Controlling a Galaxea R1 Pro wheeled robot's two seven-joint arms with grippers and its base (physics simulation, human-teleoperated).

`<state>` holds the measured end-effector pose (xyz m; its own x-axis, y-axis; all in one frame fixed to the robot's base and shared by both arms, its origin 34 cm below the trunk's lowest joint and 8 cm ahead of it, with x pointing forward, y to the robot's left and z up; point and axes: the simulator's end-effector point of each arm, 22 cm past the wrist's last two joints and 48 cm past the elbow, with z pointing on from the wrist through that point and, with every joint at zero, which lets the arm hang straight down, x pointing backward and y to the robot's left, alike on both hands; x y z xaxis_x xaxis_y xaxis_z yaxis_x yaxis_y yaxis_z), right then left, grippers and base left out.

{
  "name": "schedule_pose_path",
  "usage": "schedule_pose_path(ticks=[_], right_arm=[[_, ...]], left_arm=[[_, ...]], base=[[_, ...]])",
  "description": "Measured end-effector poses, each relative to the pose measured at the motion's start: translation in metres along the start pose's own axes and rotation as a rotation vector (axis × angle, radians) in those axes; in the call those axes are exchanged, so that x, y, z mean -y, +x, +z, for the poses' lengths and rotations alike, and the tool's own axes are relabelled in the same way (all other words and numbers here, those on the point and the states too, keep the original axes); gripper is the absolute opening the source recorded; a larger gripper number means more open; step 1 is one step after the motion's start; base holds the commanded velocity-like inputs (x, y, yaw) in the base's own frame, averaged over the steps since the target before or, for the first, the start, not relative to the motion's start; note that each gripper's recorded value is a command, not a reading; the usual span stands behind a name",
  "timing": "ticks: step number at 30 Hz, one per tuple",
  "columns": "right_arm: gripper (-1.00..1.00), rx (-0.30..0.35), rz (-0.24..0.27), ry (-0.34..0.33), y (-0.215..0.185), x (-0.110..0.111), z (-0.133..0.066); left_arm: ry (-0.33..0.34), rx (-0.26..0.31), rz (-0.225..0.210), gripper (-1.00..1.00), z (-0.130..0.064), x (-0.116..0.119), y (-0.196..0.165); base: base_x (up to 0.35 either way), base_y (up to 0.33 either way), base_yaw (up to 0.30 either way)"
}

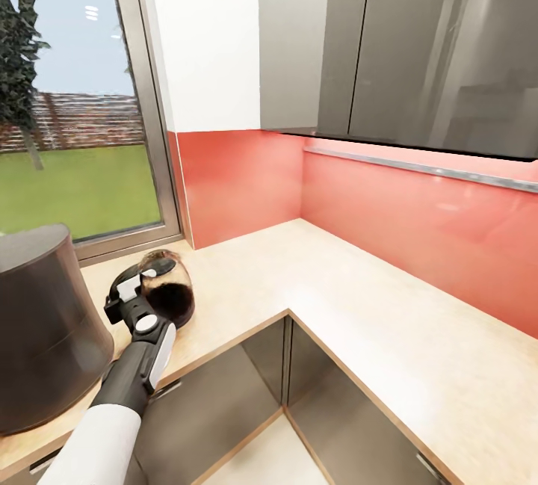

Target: Set up a coffee station on the kitchen countertop: keep the coffee maker on the countertop, move the bottle of coffee from the kitchen shelf to the counter next to the coffee maker, place a paper coffee filter on top of the coffee maker, put the saucer next to the coffee maker with the coffee cup on the saucer, and place the electric kettle next to the coffee maker.

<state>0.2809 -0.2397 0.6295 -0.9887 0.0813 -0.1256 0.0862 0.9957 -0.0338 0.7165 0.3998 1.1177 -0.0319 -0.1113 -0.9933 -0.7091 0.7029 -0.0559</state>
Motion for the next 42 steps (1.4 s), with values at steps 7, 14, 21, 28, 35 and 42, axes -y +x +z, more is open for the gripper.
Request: schedule_pose_path(ticks=[7, 14, 21, 28, 35, 42], right_arm=[[1.00, 0.000, 0.005, 0.000, 0.000, 0.000, 0.000], [1.00, -0.004, 0.004, 0.001, 0.002, 0.000, 0.000], [1.00, -0.004, 0.004, -0.002, 0.002, -0.001, 0.001], [1.00, -0.004, 0.004, -0.003, 0.002, -0.001, 0.000], [1.00, -0.004, 0.004, -0.004, 0.002, -0.002, 0.000], [1.00, -0.005, 0.003, -0.005, 0.002, -0.004, 0.000]], left_arm=[[-0.004, 0.002, 0.003, -1.00, 0.001, -0.002, 0.000], [-0.008, -0.003, 0.003, -1.00, 0.002, -0.003, 0.003], [-0.007, -0.030, 0.024, -1.00, 0.002, -0.003, 0.018], [-0.008, -0.017, 0.019, -1.00, 0.002, -0.004, 0.017], [-0.010, -0.012, 0.017, -1.00, 0.003, -0.005, 0.017], [-0.011, -0.034, 0.033, -1.00, 0.003, -0.006, 0.029]], base=[[0.103, 0.020, 0.002], [0.009, 0.000, 0.103], [0.059, 0.000, 0.004], [0.075, 0.039, 0.000], [0.078, 0.057, 0.000], [0.002, 0.001, 0.000]])
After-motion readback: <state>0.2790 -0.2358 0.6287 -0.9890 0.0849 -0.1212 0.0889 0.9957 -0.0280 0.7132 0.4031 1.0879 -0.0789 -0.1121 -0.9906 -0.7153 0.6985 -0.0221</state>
